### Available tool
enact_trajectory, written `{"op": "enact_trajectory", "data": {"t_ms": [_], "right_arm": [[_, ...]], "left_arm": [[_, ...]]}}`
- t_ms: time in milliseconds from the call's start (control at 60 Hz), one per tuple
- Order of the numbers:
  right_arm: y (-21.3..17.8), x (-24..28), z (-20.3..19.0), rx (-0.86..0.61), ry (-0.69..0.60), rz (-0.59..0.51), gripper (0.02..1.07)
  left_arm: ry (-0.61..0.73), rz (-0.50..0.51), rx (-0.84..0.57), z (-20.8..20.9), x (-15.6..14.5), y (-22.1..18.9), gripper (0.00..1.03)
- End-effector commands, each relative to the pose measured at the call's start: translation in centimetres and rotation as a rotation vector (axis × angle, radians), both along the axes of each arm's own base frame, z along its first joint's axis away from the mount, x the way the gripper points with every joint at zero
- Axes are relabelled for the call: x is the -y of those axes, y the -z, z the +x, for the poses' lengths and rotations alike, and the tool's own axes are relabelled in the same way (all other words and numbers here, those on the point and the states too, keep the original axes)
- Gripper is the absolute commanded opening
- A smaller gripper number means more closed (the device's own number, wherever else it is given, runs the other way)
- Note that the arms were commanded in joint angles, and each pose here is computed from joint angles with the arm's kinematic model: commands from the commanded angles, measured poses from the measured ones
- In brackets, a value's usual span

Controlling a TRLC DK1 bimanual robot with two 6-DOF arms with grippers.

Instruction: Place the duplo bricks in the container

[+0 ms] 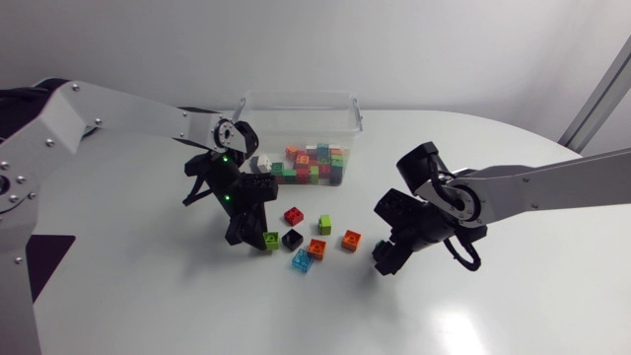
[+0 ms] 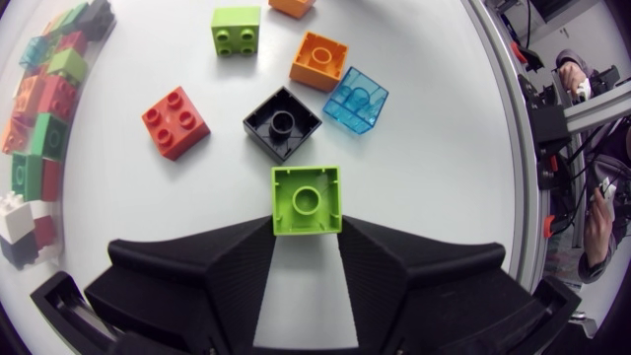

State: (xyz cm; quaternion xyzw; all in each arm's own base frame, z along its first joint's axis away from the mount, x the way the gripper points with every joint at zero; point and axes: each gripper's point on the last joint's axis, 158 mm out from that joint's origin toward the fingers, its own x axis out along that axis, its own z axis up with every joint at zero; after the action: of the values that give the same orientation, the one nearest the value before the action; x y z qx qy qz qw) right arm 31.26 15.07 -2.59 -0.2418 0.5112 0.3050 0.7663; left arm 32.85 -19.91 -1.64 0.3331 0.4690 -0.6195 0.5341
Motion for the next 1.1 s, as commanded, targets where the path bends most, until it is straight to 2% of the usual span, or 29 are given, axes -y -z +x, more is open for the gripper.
{"op": "enact_trajectory", "data": {"t_ms": [0,83,283,467,900,1083], "right_arm": [[0.3,-0.3,0.8,0.005,0.015,-0.003,0.52],[0.5,-0.4,1.0,-0.002,0.016,-0.004,0.37],[0.6,-0.7,0.5,-0.025,0.002,-0.003,0.28],[-1.1,-0.8,0.2,-0.012,0.0,0.004,0.28],[-9.4,-2.3,2.2,0.104,0.028,0.09,0.28],[-12.0,-3.9,3.3,0.152,0.028,0.142,0.28]], "left_arm": [[0.007,-0.042,0.034,-0.2,-0.2,-2.9,0.38],[-0.006,-0.068,0.064,-0.5,-0.2,-4.8,0.38],[-0.046,-0.135,0.144,-0.6,0.1,-9.8,0.38],[-0.13,-0.197,0.219,1.5,0.7,-13.1,0.39],[-0.451,-0.399,0.448,12.7,2.2,-19.2,0.4],[-0.567,-0.422,0.507,17.0,1.4,-20.0,0.41]]}}
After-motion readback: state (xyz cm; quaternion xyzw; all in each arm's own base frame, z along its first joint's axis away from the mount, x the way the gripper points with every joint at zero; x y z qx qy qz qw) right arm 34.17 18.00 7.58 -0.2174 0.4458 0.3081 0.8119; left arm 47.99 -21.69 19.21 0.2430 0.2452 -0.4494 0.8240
